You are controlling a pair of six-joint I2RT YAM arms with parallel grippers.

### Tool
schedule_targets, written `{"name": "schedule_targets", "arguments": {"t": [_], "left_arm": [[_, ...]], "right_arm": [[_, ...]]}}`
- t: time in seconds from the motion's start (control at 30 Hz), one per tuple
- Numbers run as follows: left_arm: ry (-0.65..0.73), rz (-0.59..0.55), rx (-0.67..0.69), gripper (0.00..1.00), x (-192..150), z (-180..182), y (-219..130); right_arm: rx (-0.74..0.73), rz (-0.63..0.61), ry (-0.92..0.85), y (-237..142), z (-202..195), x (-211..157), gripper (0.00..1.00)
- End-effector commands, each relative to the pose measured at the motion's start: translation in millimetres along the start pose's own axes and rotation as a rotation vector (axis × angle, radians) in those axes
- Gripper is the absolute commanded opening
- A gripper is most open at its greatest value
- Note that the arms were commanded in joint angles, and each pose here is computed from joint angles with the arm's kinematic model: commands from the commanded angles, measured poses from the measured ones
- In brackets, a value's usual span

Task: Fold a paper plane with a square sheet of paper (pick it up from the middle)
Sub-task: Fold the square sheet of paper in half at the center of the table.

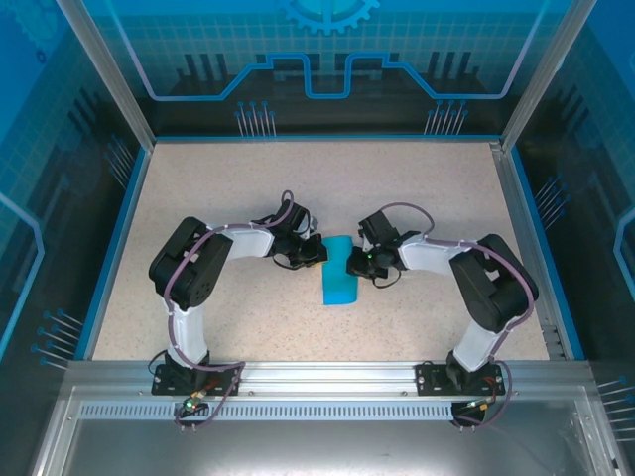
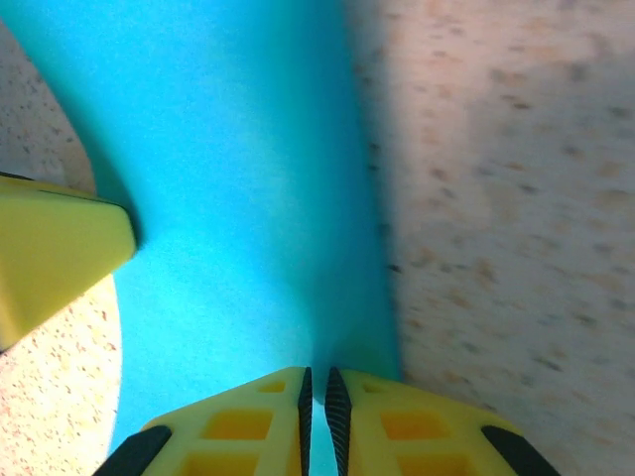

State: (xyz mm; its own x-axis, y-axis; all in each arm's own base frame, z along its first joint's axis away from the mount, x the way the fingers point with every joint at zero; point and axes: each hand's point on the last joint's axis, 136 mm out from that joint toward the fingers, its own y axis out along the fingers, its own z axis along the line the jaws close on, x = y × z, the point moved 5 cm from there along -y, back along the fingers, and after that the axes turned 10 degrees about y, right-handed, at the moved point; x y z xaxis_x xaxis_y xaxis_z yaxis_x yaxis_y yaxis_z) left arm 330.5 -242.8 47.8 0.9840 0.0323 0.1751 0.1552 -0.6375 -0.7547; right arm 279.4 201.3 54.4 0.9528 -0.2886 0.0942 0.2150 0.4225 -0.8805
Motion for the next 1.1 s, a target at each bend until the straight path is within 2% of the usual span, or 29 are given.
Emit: {"name": "schedule_targets", "arguments": {"t": [0.0,0.2,0.27,0.53,0.7,0.87,1.07], "left_arm": [[-0.141,0.169,0.308,0.0,-52.1,70.2,12.9],[-0.131,0.168,0.3,0.0,-49.9,67.1,11.8],[-0.129,0.169,0.298,0.0,-49.9,66.6,12.0],[-0.126,0.17,0.297,0.0,-49.7,65.7,10.8],[-0.128,0.172,0.297,0.0,-50.5,65.3,10.1],[-0.129,0.181,0.306,0.0,-53.8,67.9,10.2],[-0.134,0.186,0.316,0.0,-57.5,71.8,10.8]], "right_arm": [[-0.126,0.003,0.018,-7.6,-35.5,-7.2,0.18],[0.04,-0.112,-0.103,-43.1,19.6,7.3,0.18],[0.077,-0.111,-0.133,-42.5,36.7,11.8,0.18],[0.147,-0.024,-0.155,-2.6,56.6,18.6,0.11],[0.126,-0.009,-0.129,15.4,43.3,21.2,0.09],[0.086,-0.018,-0.048,27.6,9.9,23.9,0.09],[0.036,-0.066,0.071,25.1,-32.7,31.0,0.09]]}}
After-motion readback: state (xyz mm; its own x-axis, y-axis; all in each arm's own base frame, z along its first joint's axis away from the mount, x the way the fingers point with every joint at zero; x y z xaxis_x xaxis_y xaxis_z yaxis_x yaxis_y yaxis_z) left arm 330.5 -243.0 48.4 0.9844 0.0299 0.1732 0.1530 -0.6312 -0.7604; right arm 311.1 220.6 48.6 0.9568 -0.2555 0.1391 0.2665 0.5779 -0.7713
